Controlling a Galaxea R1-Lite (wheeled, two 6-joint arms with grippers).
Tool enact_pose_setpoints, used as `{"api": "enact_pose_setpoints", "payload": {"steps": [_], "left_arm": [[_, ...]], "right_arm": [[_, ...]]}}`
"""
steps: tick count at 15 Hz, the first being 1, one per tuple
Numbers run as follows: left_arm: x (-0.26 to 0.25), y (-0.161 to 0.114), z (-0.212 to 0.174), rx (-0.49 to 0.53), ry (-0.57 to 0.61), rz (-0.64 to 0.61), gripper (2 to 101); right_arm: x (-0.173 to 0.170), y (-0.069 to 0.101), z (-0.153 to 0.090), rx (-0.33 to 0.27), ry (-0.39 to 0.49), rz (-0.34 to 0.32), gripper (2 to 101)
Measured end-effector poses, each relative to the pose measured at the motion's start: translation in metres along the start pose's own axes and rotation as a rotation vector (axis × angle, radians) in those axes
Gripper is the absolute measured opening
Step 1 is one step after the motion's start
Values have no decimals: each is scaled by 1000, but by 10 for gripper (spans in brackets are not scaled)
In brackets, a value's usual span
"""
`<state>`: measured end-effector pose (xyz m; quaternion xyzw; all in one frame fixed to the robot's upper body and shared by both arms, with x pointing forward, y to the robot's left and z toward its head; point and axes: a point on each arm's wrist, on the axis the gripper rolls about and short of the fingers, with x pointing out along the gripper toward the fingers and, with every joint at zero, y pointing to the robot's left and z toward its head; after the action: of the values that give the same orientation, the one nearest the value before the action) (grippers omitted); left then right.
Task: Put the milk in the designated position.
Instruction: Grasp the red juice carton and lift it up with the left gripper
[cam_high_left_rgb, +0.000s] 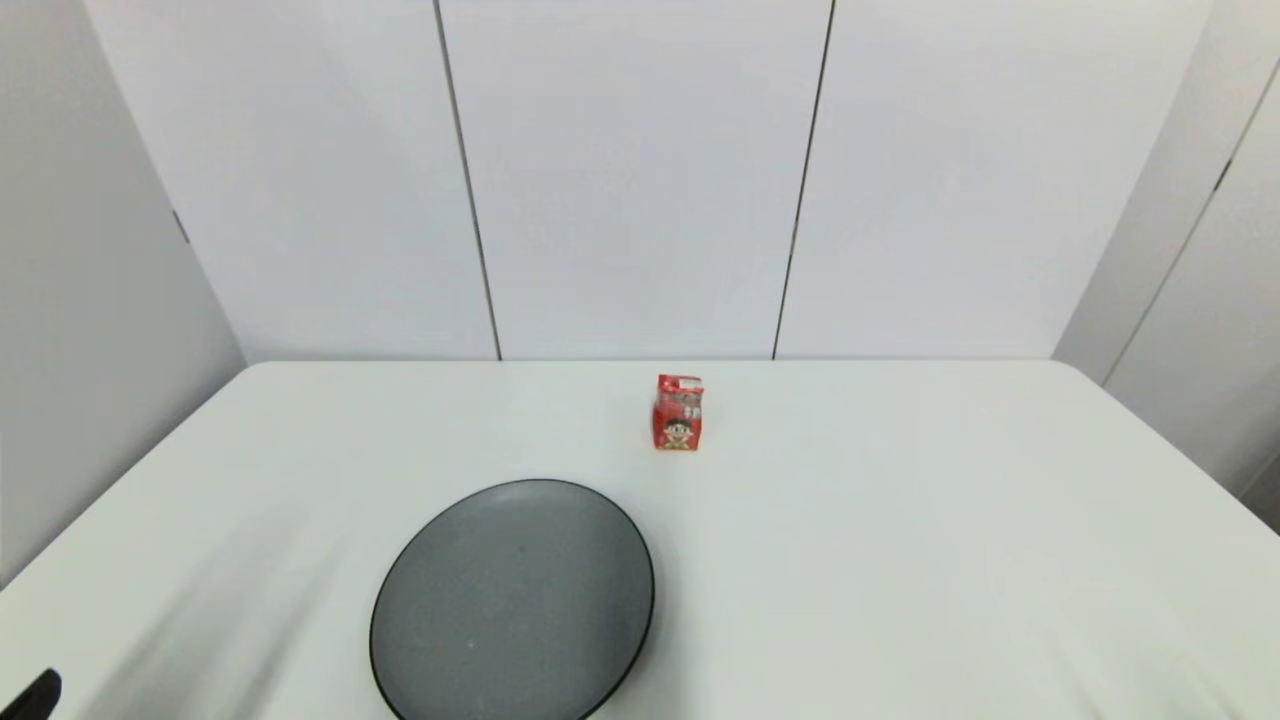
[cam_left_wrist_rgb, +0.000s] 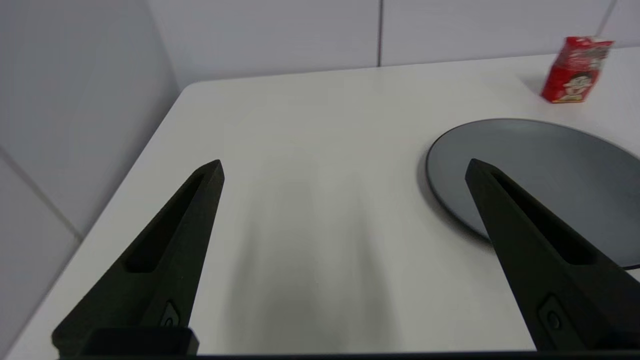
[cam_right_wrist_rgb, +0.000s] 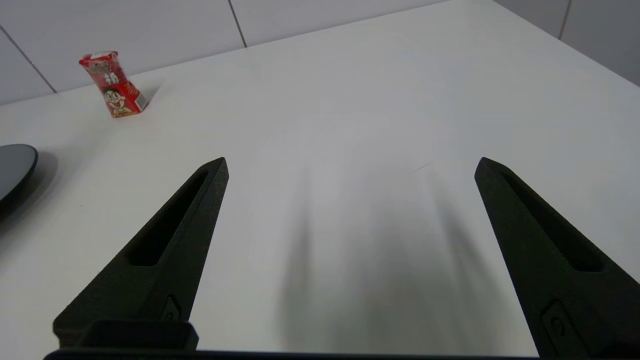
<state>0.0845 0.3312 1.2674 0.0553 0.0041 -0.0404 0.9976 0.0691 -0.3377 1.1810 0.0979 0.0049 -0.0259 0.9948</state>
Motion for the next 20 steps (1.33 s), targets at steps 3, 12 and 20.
{"api": "enact_pose_setpoints", "payload": {"steps": [3, 12, 20], "left_arm": [[44, 7, 59, 79, 51, -201, 979], [263, -32, 109, 278, 38, -1027, 979], [400, -116, 37, 255, 146, -1225, 979]], "right_arm": [[0, 0, 0, 0, 0, -1, 977], [0, 0, 0, 0, 0, 0, 977], [0, 0, 0, 0, 0, 0, 977]]}}
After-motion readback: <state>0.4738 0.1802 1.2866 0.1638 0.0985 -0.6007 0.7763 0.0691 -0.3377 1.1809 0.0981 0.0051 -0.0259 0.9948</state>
